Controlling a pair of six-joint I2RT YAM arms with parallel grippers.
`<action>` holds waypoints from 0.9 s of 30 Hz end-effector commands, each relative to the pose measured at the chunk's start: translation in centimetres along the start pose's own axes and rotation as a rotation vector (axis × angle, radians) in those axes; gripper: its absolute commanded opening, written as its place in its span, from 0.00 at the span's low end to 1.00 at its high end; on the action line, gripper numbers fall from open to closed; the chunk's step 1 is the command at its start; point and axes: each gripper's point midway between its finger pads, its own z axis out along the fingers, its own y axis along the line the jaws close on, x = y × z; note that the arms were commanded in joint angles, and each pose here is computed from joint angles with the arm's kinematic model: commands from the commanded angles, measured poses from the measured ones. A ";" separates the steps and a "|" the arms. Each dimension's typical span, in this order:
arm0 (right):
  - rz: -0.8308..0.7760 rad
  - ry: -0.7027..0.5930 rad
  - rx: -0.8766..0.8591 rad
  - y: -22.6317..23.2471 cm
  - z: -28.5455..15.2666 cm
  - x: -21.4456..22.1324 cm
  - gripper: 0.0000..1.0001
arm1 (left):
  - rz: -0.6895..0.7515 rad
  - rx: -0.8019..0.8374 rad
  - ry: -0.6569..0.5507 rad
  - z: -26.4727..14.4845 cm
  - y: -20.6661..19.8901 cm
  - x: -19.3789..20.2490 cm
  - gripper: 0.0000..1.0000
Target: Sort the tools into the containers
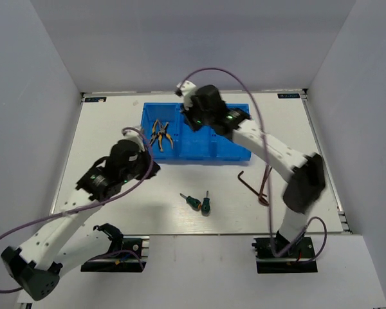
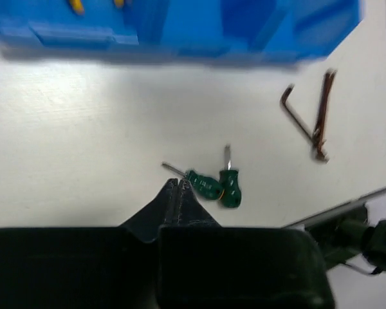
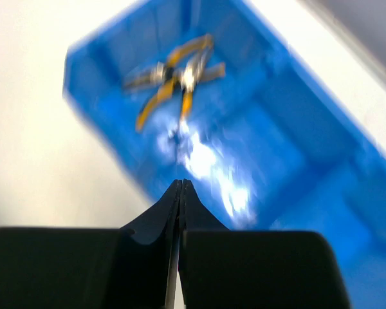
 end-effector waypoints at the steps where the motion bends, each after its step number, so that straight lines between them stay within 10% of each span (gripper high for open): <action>1: -0.011 0.076 -0.074 0.3 -8.3 3.0 0.00 | -0.010 0.109 0.201 3.1 -1.6 4.9 0.00; 3: -0.054 0.115 -0.194 2.7 -12.7 6.0 0.05 | -0.004 0.107 0.316 5.0 -1.9 7.7 0.00; 5: -0.041 0.291 -0.284 4.5 -14.1 14.2 0.39 | -0.014 0.073 0.383 6.2 -2.0 9.3 0.07; 9: -0.067 0.309 -0.290 5.3 -18.8 19.7 0.61 | 0.051 0.029 0.534 8.2 -3.5 13.3 0.33; 18: -0.046 0.364 -0.171 3.3 -20.0 24.6 0.64 | 0.042 -0.136 0.596 11.2 -6.8 16.6 0.62; 27: 0.028 0.402 -0.065 1.5 -20.3 26.4 0.66 | -0.248 -0.346 0.525 10.1 -6.3 16.9 0.64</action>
